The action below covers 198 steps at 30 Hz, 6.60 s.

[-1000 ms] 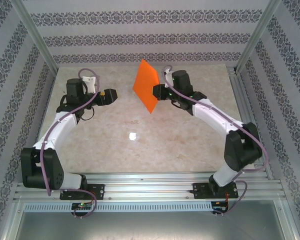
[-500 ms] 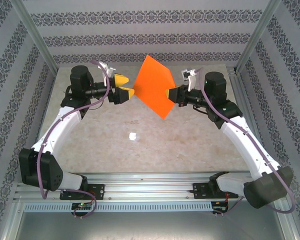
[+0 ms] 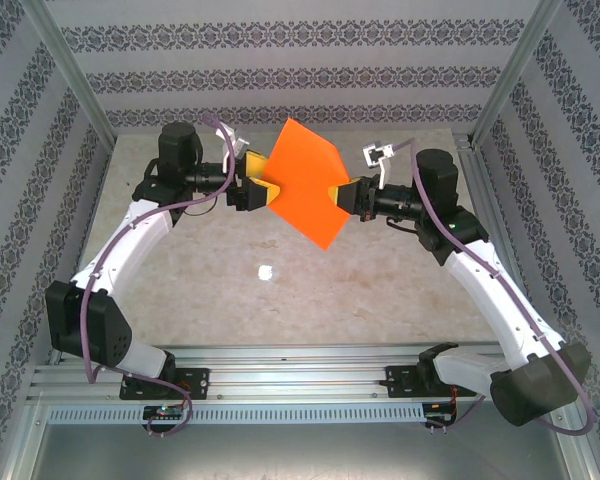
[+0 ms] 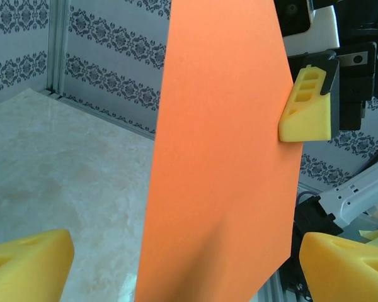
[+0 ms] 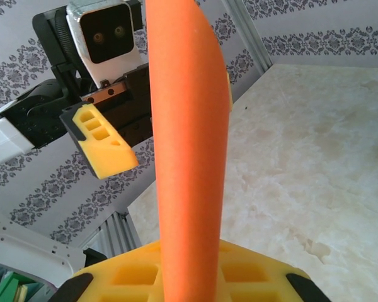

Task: Fold a paper plane with a square sheet of paper (fold left side to right side)
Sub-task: Place a square sheet of paper at the center of the table, then first fold in half a square sheet of paper at the center of the table.

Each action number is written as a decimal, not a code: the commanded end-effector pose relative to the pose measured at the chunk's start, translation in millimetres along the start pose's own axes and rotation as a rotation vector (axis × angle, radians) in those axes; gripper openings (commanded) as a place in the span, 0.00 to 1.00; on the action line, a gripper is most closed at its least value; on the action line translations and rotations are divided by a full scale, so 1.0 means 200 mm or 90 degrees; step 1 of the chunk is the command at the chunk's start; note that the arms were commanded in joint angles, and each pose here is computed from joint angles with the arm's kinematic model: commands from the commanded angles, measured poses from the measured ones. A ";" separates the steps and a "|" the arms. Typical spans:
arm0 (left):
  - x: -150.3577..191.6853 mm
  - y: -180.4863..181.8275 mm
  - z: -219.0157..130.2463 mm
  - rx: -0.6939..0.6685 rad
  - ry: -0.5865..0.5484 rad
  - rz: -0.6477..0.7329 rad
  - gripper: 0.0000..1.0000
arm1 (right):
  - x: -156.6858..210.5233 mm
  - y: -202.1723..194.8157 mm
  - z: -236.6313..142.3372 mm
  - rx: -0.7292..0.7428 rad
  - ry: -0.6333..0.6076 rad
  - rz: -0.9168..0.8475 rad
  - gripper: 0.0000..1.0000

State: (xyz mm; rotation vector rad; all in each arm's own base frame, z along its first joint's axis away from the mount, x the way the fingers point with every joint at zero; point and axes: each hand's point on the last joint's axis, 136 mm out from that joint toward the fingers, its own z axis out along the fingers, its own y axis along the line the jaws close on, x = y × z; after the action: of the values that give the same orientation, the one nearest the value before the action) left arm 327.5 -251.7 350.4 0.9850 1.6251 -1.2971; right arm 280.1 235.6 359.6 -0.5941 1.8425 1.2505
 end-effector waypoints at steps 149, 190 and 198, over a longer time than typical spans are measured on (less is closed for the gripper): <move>0.21 -0.21 0.00 -0.093 -0.021 -0.136 0.00 | 0.02 0.01 -0.16 0.119 0.050 -0.214 0.00; 1.20 0.40 -0.04 -0.533 0.425 -0.850 0.00 | 0.96 -0.55 0.55 0.274 0.192 0.241 0.61; 1.21 0.41 -0.04 -0.559 0.441 -0.897 0.00 | 1.01 -0.35 0.73 0.254 0.215 0.176 0.61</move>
State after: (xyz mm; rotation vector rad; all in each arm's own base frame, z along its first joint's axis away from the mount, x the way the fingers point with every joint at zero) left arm 323.0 -212.7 103.4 -0.4090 3.1779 -0.7598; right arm 261.9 341.0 115.1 -0.3356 2.5131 0.9817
